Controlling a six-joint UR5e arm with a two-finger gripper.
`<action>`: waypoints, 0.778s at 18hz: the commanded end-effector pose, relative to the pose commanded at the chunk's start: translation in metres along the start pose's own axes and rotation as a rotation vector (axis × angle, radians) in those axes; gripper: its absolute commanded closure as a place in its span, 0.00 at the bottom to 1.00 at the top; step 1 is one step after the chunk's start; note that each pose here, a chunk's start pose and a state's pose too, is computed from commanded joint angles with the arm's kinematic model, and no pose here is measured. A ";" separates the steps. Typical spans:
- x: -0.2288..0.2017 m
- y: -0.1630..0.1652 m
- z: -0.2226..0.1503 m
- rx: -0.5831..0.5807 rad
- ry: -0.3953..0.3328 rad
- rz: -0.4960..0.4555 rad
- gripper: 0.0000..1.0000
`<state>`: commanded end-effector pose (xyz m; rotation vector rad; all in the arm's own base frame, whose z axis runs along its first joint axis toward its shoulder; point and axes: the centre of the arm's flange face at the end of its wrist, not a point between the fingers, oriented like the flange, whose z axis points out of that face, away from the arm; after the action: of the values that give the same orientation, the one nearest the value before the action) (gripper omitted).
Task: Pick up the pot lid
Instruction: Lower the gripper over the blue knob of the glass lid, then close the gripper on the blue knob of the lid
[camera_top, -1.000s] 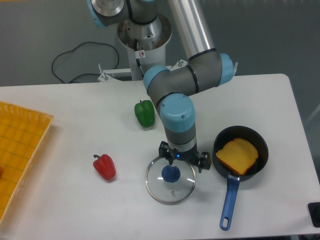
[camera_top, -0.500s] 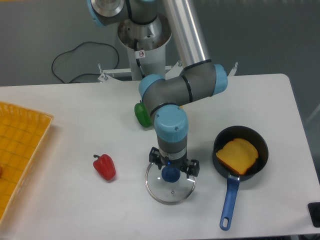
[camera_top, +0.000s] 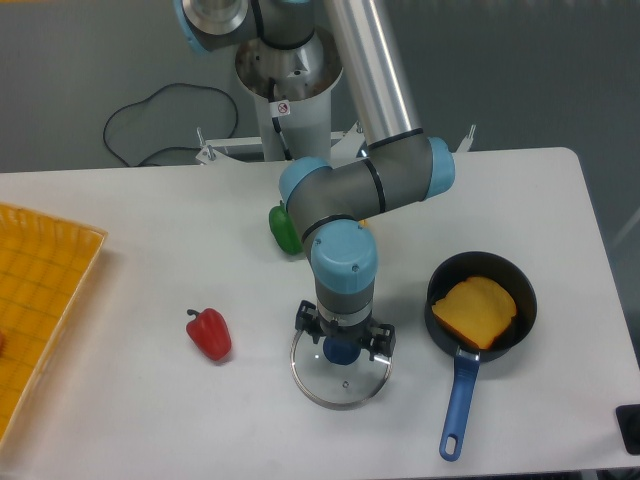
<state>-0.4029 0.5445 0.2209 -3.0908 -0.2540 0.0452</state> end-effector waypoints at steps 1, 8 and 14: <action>-0.001 0.000 0.002 -0.002 0.000 -0.002 0.00; 0.001 -0.001 0.003 -0.006 -0.001 -0.008 0.00; 0.009 -0.003 0.006 -0.018 -0.005 -0.002 0.00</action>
<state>-0.3952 0.5492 0.2145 -3.1083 -0.2583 0.0508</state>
